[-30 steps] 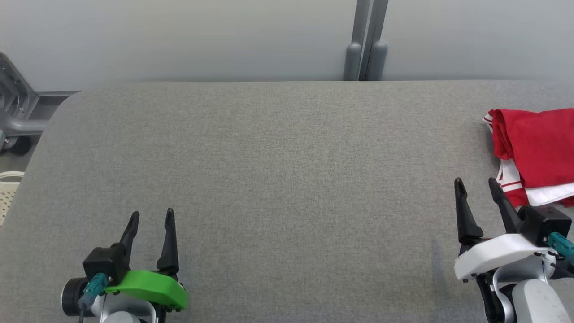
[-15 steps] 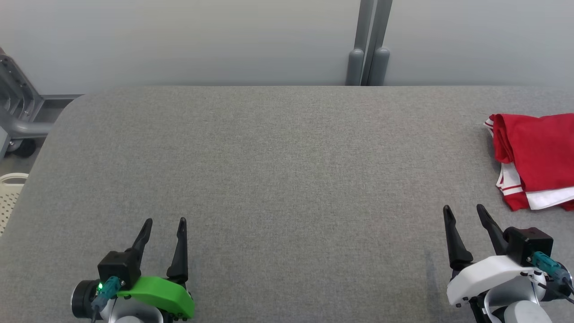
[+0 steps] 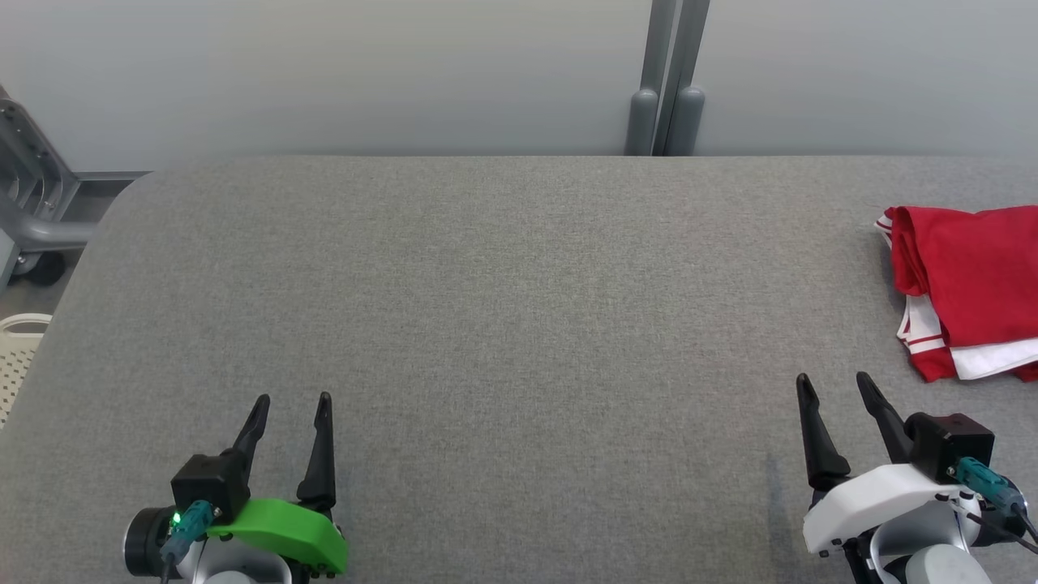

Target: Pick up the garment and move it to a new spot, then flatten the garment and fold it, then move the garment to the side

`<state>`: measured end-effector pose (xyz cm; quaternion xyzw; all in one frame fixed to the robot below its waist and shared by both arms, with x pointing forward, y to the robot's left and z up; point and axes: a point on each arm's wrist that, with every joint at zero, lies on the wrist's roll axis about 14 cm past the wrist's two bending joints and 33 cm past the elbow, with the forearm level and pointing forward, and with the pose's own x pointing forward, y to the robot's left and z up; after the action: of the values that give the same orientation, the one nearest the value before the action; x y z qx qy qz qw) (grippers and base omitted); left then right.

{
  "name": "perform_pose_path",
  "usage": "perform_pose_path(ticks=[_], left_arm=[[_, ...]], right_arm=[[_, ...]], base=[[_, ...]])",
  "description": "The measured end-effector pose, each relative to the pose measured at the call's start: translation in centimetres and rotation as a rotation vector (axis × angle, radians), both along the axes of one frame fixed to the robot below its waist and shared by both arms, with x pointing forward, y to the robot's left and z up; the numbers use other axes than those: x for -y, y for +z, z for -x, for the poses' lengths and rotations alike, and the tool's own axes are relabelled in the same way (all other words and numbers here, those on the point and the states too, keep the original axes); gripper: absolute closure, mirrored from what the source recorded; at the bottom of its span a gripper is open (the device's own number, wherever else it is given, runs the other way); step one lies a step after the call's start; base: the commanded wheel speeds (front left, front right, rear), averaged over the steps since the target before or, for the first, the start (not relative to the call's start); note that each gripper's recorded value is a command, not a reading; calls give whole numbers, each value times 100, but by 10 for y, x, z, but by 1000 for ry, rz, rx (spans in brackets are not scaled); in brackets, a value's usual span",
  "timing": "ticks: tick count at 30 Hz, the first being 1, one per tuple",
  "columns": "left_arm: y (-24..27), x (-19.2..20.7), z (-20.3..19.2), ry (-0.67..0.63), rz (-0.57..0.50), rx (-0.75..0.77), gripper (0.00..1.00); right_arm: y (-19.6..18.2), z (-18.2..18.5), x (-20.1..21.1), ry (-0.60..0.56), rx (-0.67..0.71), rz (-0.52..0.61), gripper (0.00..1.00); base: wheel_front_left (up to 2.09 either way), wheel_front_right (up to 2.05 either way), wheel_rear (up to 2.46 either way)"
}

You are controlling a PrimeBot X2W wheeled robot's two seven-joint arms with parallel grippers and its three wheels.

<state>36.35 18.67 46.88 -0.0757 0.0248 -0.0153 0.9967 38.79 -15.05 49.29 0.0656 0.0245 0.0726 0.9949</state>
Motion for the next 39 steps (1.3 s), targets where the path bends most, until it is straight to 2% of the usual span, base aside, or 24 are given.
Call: perform_pose_path(ticks=[19,20,25,39], left_arm=[[2,1,-2,1,-3,9,0],[1,1,-2,2,-3,7,100],[-19,3,6,6,18,-63,100],[-16,0,3,61,265,-89,100]], right_arm=[[-5,2,-3,10,-20,4,0],[-5,2,-3,10,-24,6,100],[-25,10,-3,4,-92,-11,100],[-21,13,14,-74,-110,-270,100]], base=[[0,0,0],[0,0,0],[0,0,0],[0,0,0]])
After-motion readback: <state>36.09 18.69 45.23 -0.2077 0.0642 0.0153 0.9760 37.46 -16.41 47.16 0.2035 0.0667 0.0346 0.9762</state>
